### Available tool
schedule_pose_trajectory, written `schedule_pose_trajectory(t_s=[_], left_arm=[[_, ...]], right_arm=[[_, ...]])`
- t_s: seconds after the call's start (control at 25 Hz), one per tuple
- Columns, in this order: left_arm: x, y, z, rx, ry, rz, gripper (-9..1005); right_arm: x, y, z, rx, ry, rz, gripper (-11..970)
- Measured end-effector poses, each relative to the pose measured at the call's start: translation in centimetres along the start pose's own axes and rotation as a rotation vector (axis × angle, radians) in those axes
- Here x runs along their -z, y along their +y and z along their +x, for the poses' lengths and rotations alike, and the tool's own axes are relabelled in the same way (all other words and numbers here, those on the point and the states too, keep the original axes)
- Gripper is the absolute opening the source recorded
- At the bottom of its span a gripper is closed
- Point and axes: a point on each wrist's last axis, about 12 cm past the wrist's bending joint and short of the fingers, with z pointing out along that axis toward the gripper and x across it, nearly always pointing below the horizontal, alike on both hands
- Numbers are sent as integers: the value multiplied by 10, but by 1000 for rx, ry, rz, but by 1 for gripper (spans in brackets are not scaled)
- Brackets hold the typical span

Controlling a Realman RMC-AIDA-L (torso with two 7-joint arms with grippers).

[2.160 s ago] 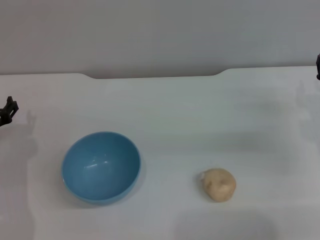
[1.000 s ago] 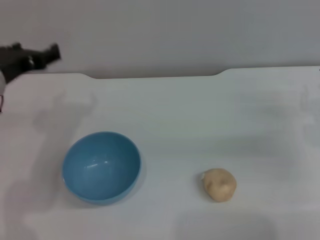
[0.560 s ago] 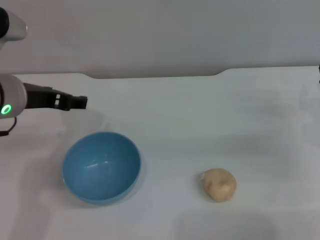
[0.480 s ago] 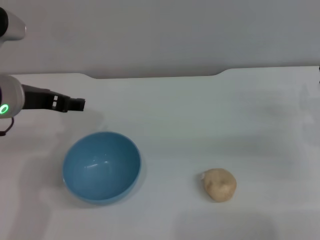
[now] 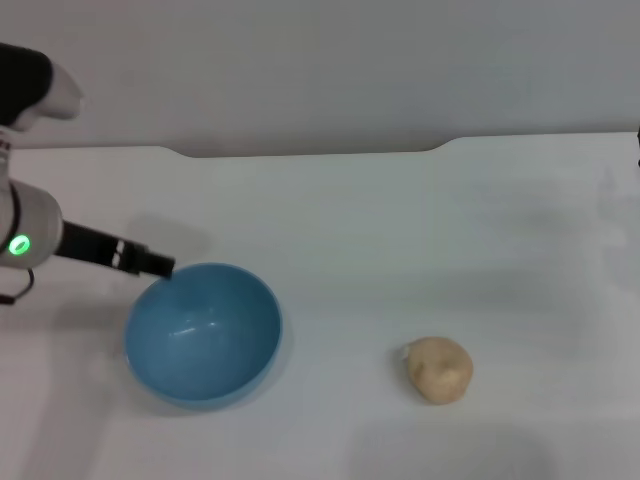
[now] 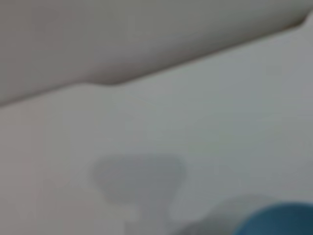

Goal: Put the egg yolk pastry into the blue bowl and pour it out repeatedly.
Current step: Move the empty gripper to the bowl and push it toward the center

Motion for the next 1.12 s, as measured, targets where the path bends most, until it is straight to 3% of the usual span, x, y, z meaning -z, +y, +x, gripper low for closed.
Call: schedule_pose_trajectory(t_s=[0.76,1.12], left_arm=[[-45,-3,-2,-35,160,37,862],[-56,1,3,-27,194,36,858]], right_arm=[[1,-1,1,-1,1,1,358],[1,-1,1,-1,1,2,359]])
